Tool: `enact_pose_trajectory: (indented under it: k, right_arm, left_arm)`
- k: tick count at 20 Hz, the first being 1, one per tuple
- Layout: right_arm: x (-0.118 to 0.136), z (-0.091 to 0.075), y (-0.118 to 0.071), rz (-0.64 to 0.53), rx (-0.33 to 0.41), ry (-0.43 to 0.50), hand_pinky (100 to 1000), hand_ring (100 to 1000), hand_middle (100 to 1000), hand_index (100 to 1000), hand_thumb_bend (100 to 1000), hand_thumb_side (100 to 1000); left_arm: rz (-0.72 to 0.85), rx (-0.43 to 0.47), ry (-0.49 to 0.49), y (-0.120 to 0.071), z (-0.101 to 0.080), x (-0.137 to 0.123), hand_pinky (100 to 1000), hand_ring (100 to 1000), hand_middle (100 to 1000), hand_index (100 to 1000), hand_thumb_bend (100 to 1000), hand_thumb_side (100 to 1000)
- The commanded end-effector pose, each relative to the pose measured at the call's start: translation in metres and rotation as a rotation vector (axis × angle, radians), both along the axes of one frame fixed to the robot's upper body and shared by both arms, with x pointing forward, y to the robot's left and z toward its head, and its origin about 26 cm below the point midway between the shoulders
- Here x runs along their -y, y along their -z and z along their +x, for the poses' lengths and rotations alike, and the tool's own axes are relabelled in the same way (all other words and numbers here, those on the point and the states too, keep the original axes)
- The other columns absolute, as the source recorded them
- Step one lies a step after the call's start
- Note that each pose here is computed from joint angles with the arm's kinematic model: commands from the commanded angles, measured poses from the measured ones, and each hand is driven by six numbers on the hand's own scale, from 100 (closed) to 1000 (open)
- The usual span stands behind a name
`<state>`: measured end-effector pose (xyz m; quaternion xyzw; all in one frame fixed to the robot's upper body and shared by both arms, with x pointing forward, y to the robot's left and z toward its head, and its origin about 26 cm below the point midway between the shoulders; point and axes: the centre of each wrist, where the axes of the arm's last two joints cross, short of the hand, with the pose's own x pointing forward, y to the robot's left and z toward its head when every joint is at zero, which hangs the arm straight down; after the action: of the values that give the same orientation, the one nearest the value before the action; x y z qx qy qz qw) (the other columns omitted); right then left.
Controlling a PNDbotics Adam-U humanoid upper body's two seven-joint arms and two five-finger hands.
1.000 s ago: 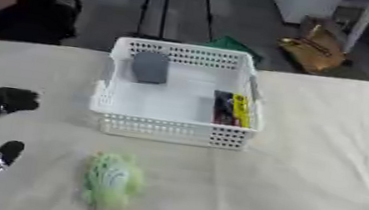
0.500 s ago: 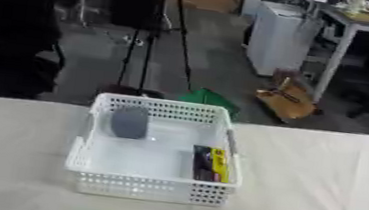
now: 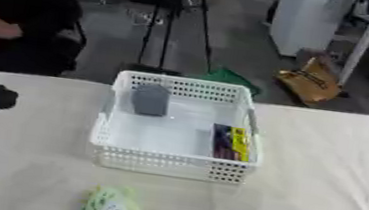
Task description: Pick up objects on the table and place them in the box.
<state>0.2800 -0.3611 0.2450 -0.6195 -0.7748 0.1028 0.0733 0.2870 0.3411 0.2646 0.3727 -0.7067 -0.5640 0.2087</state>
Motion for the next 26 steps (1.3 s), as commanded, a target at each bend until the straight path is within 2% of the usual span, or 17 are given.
enact_pose_trajectory:
  k: [1, 2, 3, 6, 7, 10, 12, 13, 14, 15, 18, 19, 23, 26]
  right_arm:
    - [0.001, -0.004, -0.012, -0.034, 0.022, 0.002, 792, 876, 869, 872, 100, 1000]
    - [0.001, -0.004, -0.012, -0.033, 0.021, 0.001, 792, 876, 869, 871, 100, 1000]
    - [0.000, -0.004, -0.012, -0.031, 0.021, -0.001, 792, 876, 869, 872, 100, 1000]
    - [0.000, -0.004, -0.011, -0.027, 0.018, -0.003, 792, 876, 869, 872, 100, 1000]
    - [0.000, -0.004, -0.011, -0.026, 0.018, -0.003, 792, 876, 869, 871, 100, 1000]
    - [0.000, -0.004, -0.010, -0.022, 0.018, -0.003, 792, 876, 868, 871, 100, 1000]
    - [-0.001, -0.003, -0.009, -0.018, 0.017, -0.006, 792, 876, 868, 870, 100, 1000]
    - [-0.001, -0.003, -0.009, -0.017, 0.017, -0.008, 792, 876, 867, 869, 100, 1000]
    - [-0.001, -0.003, -0.009, -0.016, 0.016, -0.009, 792, 876, 867, 869, 100, 1000]
    - [-0.002, -0.003, -0.010, -0.015, 0.017, -0.011, 793, 876, 867, 868, 100, 1000]
    - [-0.003, -0.002, -0.011, -0.012, 0.018, -0.020, 792, 876, 866, 867, 100, 1000]
    - [-0.003, -0.002, -0.011, -0.011, 0.019, -0.023, 792, 876, 866, 867, 100, 1000]
    - [-0.005, -0.001, -0.012, -0.010, 0.015, -0.037, 793, 877, 865, 865, 100, 1000]
    - [-0.006, -0.001, -0.012, -0.008, 0.008, -0.043, 793, 877, 865, 864, 100, 1000]
  left_arm:
    - [0.095, -0.011, 0.013, -0.012, -0.003, 0.003, 952, 1000, 939, 996, 466, 1000]
    - [0.109, -0.027, 0.015, -0.013, -0.002, 0.005, 965, 1000, 939, 996, 452, 1000]
    - [0.120, -0.053, 0.029, -0.012, -0.002, 0.007, 1000, 1000, 958, 1000, 391, 1000]
    - [0.125, -0.113, 0.052, -0.014, -0.001, 0.011, 1000, 1000, 980, 1000, 369, 1000]
    - [0.136, -0.127, 0.051, -0.016, 0.000, 0.012, 1000, 1000, 975, 1000, 332, 1000]
    - [0.170, -0.149, 0.057, -0.023, 0.001, 0.018, 1000, 1000, 949, 1000, 321, 1000]
    - [0.166, -0.142, 0.097, -0.027, 0.002, 0.023, 993, 1000, 934, 1000, 300, 1000]
    - [0.160, -0.137, 0.115, -0.028, 0.002, 0.026, 928, 1000, 928, 1000, 279, 1000]
    - [0.155, -0.134, 0.128, -0.029, 0.003, 0.028, 928, 1000, 928, 1000, 279, 1000]
    - [0.158, -0.135, 0.134, -0.030, 0.003, 0.030, 829, 938, 900, 1000, 276, 1000]
    - [0.215, -0.164, 0.132, -0.031, 0.004, 0.037, 817, 931, 903, 1000, 293, 1000]
    - [0.255, -0.190, 0.126, -0.031, 0.005, 0.040, 946, 994, 939, 1000, 357, 1000]
    - [0.430, -0.296, 0.083, -0.039, 0.007, 0.053, 971, 1000, 953, 1000, 410, 988]
    - [0.524, -0.290, 0.073, -0.050, 0.007, 0.062, 968, 1000, 953, 1000, 424, 978]
